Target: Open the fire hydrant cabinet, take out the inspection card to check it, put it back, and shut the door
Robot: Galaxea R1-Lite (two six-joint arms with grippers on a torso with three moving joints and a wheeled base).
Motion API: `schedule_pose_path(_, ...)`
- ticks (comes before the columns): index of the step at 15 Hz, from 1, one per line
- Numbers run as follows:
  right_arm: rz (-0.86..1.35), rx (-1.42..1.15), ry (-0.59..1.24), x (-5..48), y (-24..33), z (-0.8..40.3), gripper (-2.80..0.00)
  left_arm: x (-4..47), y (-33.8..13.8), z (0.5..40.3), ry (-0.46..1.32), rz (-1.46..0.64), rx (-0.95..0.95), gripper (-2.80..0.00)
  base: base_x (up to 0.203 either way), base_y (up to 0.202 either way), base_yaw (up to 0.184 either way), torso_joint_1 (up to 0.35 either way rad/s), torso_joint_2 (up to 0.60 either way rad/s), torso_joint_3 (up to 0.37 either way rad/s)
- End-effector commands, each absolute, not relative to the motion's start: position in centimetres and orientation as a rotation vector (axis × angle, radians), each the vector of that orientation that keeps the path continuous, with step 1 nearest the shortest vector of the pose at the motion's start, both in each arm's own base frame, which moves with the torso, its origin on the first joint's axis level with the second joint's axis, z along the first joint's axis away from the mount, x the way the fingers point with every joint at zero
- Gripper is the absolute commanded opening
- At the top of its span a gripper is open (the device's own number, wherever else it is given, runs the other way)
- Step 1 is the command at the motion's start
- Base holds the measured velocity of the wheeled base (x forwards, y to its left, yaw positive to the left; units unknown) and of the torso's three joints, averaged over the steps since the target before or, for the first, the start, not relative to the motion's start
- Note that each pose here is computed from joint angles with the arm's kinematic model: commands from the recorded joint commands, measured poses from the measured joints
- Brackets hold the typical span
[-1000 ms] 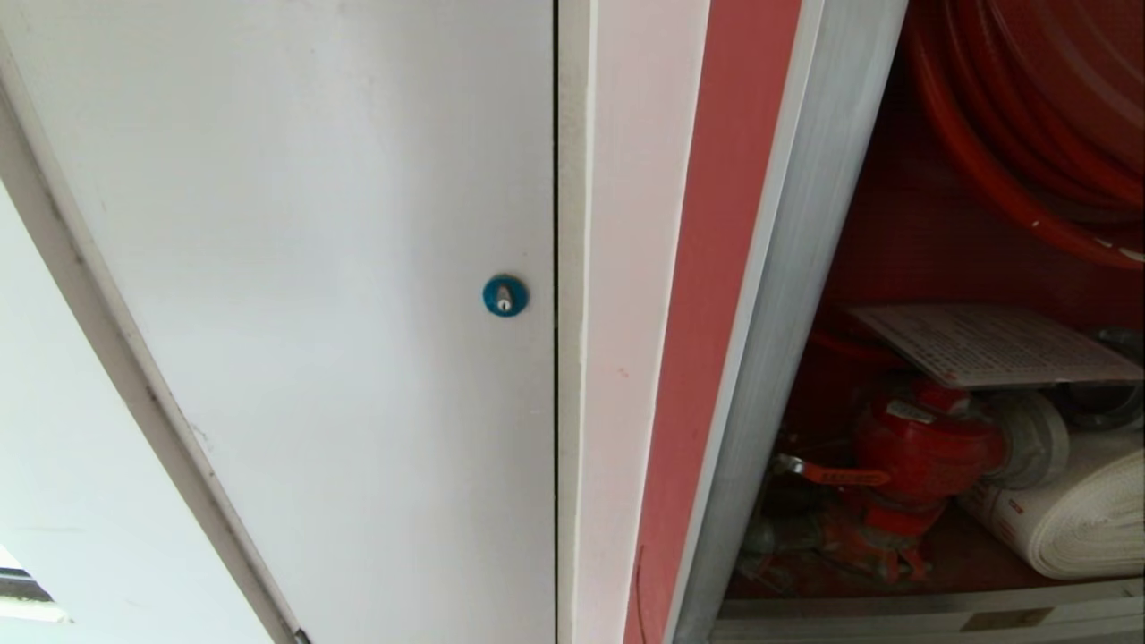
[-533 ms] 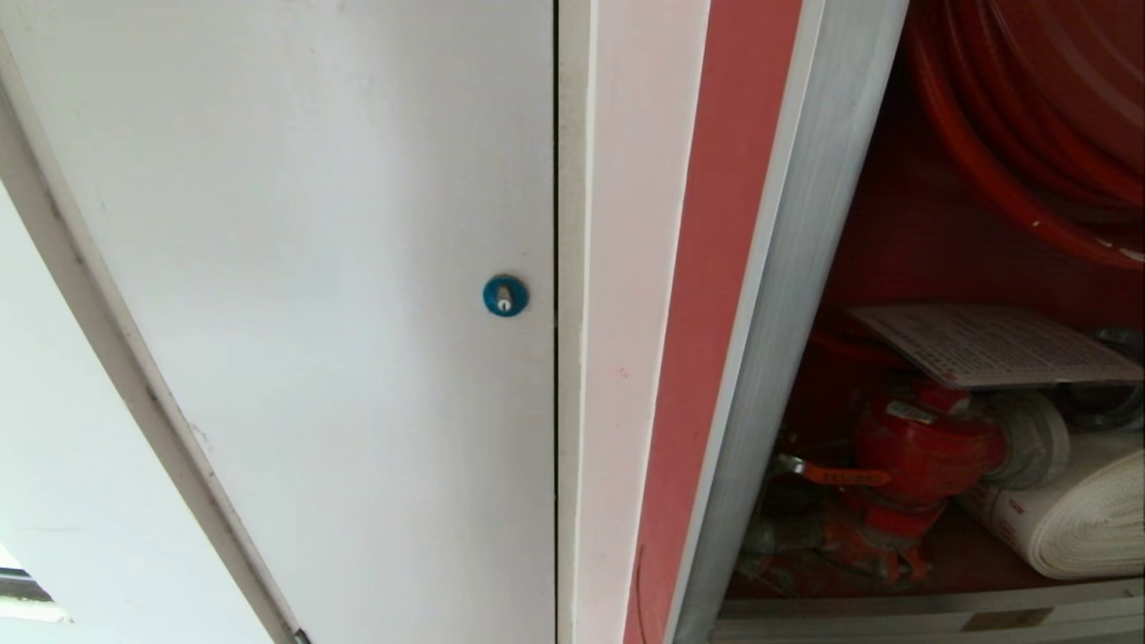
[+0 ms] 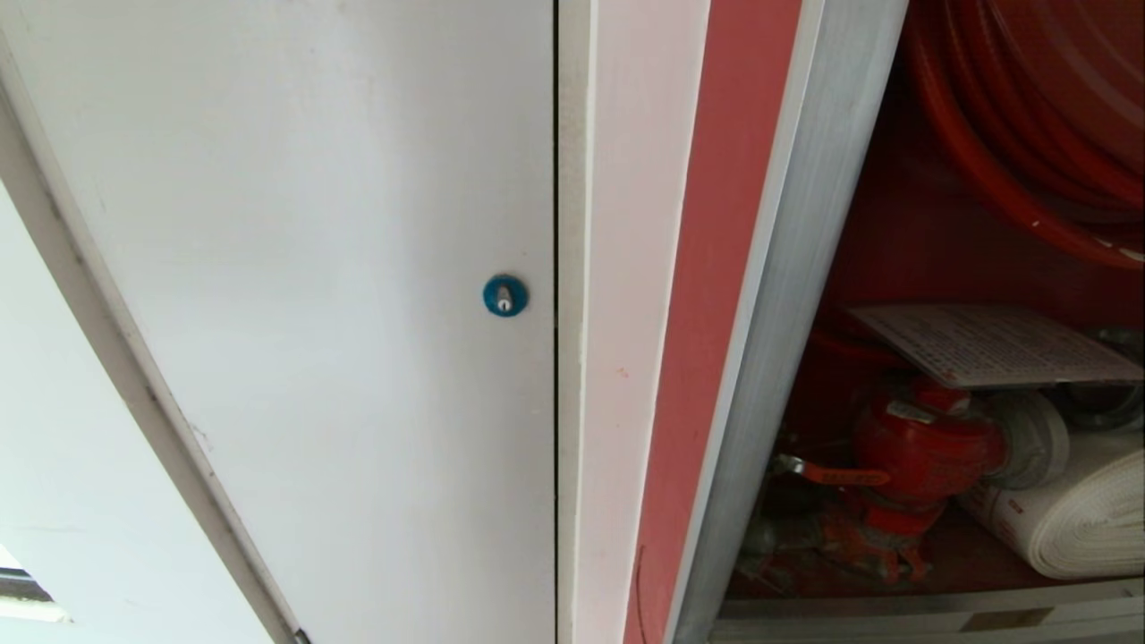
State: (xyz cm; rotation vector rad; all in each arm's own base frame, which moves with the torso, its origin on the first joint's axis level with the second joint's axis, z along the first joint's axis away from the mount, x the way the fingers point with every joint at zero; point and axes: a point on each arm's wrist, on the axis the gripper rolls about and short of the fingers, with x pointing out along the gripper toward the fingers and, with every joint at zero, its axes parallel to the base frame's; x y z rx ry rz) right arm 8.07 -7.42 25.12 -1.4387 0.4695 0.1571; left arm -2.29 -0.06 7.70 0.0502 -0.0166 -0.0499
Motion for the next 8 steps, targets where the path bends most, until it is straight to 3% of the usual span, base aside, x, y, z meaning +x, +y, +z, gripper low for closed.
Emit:
schedule_pose_path(1, 0.164, -1.446, 0.456, 8.7, -8.0, 24.8, 0.0, -2.2, -0.1, 7.4, -0.004, -0.051, 0.051, -2.8, 0.0, 0.0, 0.0, 0.0, 0.0, 0.0)
schedule_pose_path(8, 0.266, -1.416, 0.395, 11.2, -8.6, 24.5, 0.0, -2.2, -0.1, 7.4, -0.004, -0.051, 0.051, -2.8, 0.0, 0.0, 0.0, 0.0, 0.0, 0.0)
